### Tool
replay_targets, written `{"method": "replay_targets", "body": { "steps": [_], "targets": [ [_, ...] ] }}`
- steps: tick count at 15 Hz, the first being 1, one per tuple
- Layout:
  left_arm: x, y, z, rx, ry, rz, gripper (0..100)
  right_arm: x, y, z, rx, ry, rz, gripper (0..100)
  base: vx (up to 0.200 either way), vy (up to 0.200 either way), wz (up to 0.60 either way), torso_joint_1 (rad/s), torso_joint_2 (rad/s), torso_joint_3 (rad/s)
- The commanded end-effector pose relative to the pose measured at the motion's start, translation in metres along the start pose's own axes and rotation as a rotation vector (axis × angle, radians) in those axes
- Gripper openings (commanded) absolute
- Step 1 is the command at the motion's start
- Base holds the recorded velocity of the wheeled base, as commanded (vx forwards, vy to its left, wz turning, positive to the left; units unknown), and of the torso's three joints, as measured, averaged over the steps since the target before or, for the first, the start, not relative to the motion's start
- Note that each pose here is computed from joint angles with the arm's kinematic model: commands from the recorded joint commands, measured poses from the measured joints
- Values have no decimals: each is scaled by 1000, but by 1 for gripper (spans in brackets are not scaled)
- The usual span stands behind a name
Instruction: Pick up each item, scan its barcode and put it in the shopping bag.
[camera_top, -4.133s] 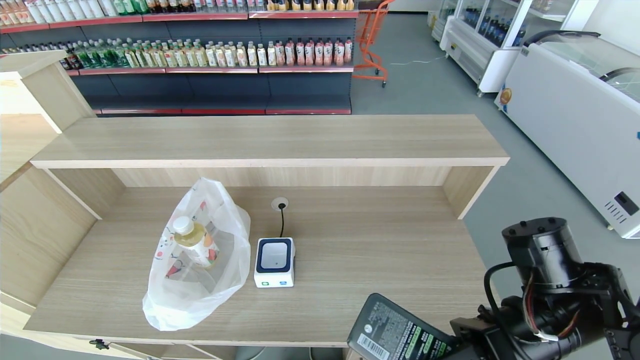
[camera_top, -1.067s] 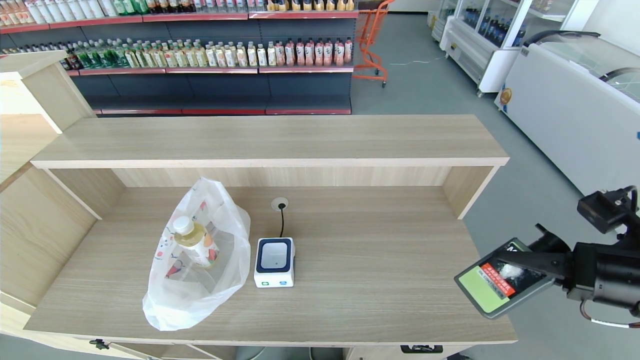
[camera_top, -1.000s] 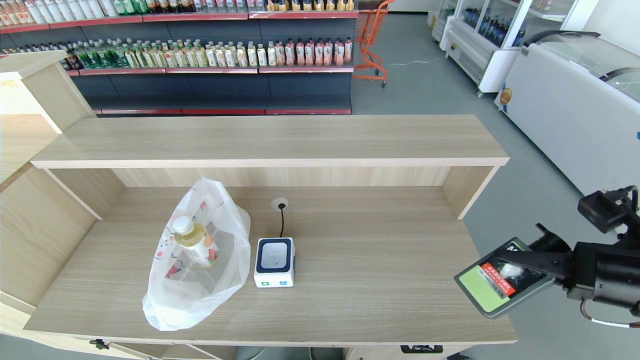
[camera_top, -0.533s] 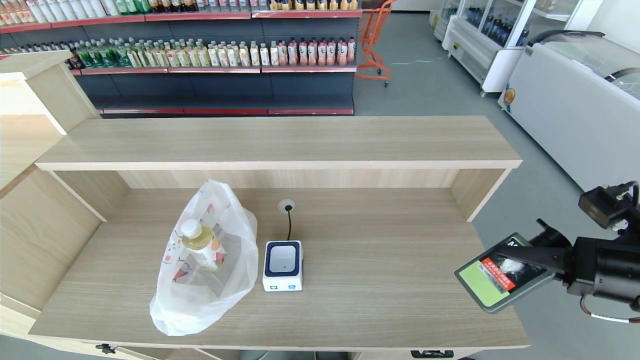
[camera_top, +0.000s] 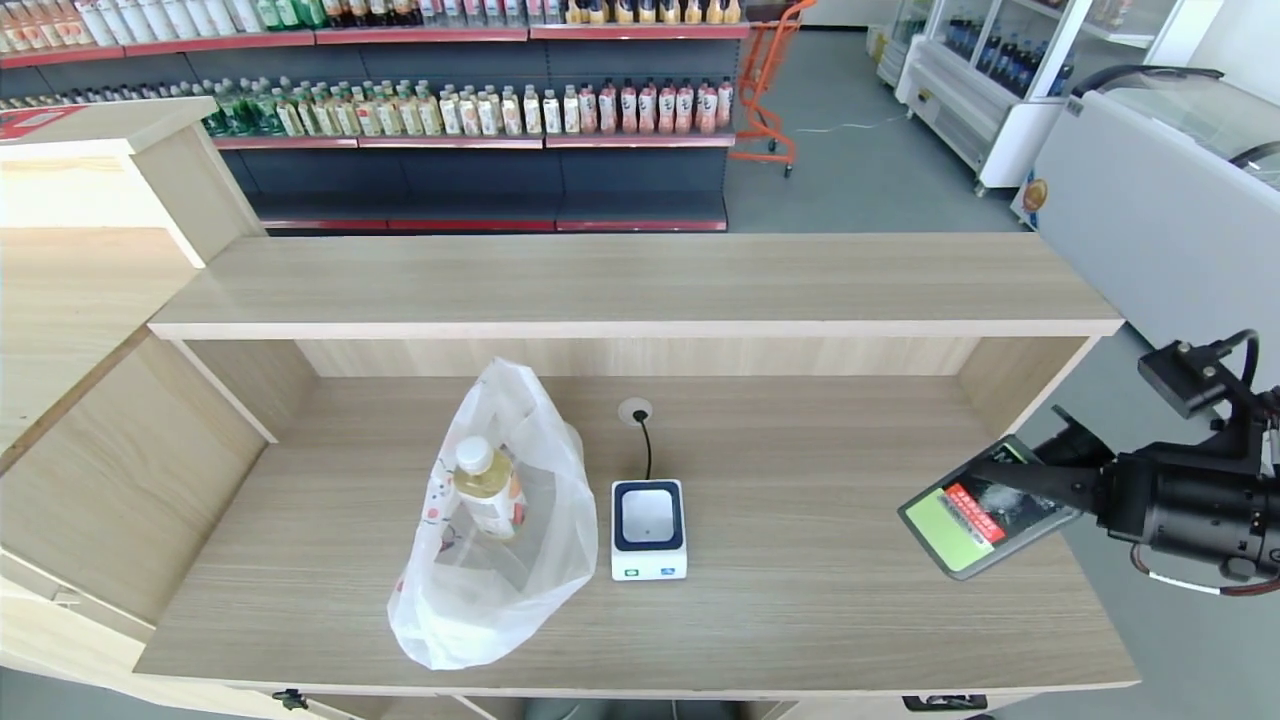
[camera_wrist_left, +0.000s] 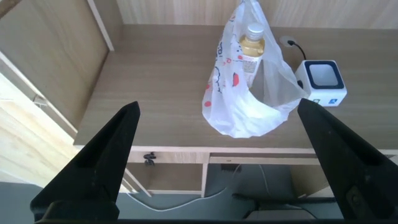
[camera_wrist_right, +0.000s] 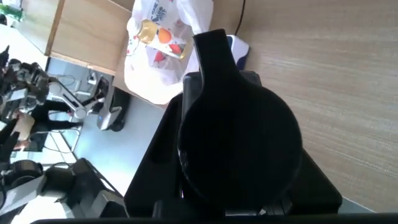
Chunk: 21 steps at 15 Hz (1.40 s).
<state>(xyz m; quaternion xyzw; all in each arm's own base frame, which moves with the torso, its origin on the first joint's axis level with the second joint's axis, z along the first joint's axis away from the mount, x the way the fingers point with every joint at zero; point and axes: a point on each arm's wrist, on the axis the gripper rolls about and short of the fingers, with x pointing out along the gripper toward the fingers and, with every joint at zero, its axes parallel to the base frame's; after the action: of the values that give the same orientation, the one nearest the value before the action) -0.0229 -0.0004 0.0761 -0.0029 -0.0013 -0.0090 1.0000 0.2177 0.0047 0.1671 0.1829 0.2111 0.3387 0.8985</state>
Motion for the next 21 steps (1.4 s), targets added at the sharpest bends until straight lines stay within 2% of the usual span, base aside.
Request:
{"method": "replay_targets", "body": {
  "steps": [1,4,6,8,10,17,21],
  "targets": [
    [0,0,0,0,-1,0,100,24,-20,-6,-44,42,5,0,0,200,0,-2,-2,2],
    [0,0,0,4,-1,0,100,50,-16,-9,-60,87,45,0,0,200,0,4,5,1],
    [0,0,0,3,-1,0,100,66,-17,-14,-70,114,35,0,0,0,0,0,0,0],
    [0,0,0,3,-1,0,100,94,-36,-20,-179,85,6,0,0,0,0,0,0,0],
    [0,0,0,3,-1,0,100,113,-48,-29,-217,70,16,0,0,0,0,0,0,0],
    [0,0,0,3,-1,0,100,153,-53,-40,-213,112,69,0,0,0,0,0,0,0],
    [0,0,0,3,-1,0,100,177,-59,-34,-245,82,32,0,0,0,0,0,0,0]
  ]
}}
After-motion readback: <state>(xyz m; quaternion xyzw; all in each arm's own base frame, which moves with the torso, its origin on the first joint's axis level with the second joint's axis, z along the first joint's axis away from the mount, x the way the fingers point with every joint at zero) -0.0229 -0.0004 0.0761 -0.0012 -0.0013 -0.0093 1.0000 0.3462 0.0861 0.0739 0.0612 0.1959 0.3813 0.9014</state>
